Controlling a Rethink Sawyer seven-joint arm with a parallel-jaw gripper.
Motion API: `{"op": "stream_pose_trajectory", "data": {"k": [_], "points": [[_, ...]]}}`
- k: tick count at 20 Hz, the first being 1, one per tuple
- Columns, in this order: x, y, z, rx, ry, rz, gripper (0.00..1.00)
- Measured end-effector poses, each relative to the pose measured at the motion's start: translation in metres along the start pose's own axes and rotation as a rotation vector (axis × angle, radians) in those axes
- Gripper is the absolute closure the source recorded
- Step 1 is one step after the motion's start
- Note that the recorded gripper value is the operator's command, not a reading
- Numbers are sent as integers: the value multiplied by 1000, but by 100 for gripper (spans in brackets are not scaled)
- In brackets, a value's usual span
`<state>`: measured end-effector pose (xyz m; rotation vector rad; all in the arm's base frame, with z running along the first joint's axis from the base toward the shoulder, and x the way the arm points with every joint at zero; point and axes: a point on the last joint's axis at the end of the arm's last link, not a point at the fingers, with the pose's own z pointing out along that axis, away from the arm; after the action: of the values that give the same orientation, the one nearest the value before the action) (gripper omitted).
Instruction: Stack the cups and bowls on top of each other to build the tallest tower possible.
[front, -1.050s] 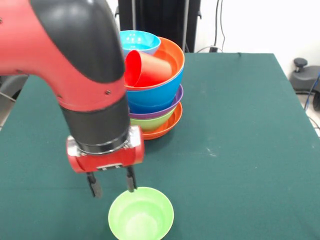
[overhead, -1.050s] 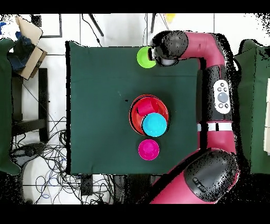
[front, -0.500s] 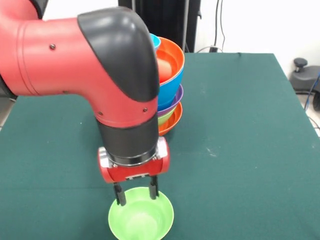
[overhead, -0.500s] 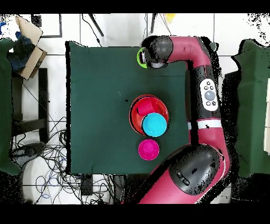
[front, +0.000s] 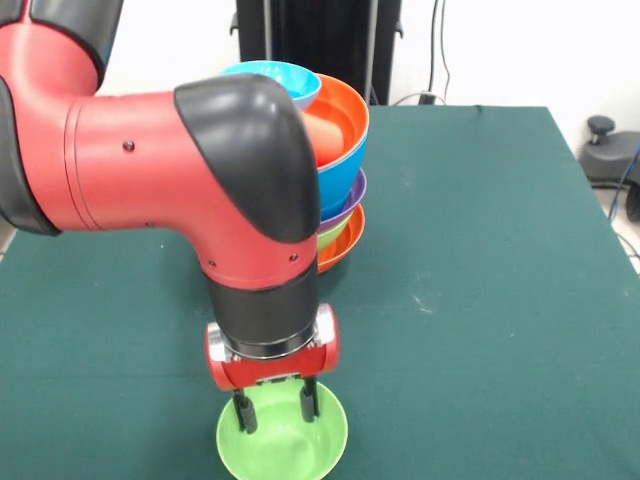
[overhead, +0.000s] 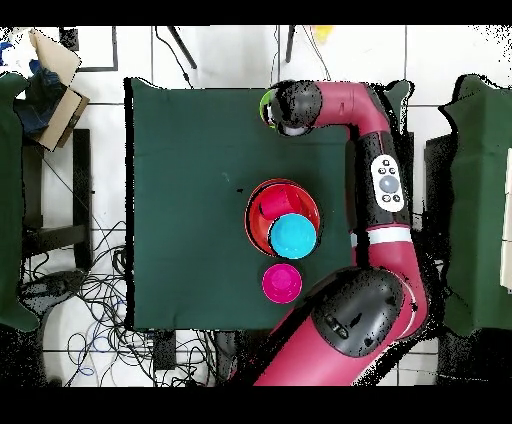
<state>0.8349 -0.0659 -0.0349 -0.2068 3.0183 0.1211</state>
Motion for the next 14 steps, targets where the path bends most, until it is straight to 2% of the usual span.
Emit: {"op": "stream_pose_trajectory", "data": {"k": [9, 14], "points": [[4, -6, 17, -6, 0, 35, 0], [-1, -10, 20, -33, -11, 75, 0]]}}
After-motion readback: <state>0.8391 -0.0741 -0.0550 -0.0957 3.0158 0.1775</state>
